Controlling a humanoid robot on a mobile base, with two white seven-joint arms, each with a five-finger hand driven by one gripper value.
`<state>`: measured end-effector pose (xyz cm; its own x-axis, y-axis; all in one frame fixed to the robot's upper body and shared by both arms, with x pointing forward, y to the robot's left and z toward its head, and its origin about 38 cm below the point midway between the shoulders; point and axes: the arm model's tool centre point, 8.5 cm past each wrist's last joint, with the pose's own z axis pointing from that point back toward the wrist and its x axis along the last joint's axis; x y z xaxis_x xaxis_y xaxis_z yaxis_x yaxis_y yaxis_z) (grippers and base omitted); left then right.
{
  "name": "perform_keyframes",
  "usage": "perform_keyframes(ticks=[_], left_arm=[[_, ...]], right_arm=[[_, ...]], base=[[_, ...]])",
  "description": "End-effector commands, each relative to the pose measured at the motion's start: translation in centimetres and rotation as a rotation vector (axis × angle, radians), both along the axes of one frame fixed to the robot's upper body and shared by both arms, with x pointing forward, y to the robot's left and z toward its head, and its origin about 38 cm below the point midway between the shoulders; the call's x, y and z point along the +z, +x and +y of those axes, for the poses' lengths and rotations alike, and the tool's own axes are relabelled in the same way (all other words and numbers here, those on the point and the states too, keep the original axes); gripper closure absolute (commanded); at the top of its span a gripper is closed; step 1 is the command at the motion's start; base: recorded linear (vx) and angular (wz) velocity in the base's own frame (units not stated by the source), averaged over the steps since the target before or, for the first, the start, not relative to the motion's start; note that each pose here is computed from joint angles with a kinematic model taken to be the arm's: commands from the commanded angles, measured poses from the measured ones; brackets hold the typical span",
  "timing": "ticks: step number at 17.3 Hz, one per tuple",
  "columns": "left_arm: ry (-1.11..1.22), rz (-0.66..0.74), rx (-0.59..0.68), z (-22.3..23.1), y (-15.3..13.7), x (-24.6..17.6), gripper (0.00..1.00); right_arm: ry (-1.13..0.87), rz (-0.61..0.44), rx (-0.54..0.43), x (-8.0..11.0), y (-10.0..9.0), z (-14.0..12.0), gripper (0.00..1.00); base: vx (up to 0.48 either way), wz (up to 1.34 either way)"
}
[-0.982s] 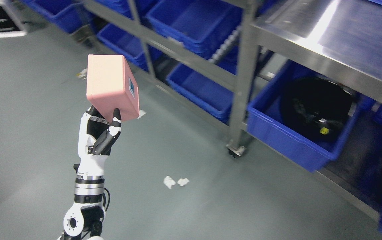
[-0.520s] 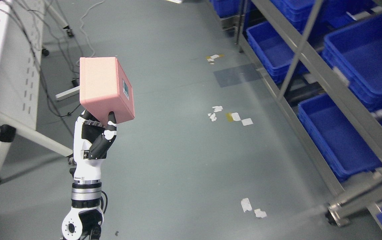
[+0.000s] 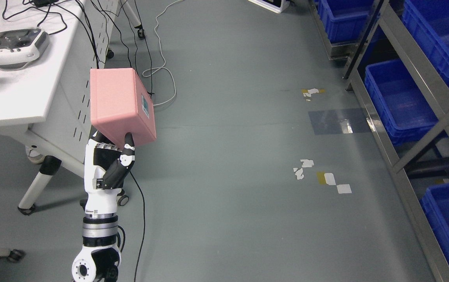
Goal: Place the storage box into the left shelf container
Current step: 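Hold the pink box in the left hand while the robot turns to another shelf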
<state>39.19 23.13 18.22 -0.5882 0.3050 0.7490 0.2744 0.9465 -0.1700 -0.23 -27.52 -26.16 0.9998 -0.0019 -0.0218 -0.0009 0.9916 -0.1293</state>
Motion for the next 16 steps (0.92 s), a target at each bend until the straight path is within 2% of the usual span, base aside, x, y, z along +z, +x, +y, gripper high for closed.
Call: perform_keyframes(ticks=[1, 7, 16], left_arm=[[0.013, -0.003, 0.031, 1.5, -0.1, 0.1, 0.97], [0.016, -0.001, 0.012, 0.8, 0.0, 0.0, 0.97], [0.029, 0.026, -0.054, -1.5, -0.7, -1.3, 0.96]], right_arm=[[-0.018, -0.009, -0.002, 0.1, 0.0, -1.1, 0.0], [-0.018, -0.009, -0.002, 0.1, 0.0, -1.1, 0.0], [-0.018, -0.009, -0.002, 0.1, 0.0, -1.1, 0.0]], base=[[0.447, 0.06], [0.537, 0.03], [0.625, 0.06]])
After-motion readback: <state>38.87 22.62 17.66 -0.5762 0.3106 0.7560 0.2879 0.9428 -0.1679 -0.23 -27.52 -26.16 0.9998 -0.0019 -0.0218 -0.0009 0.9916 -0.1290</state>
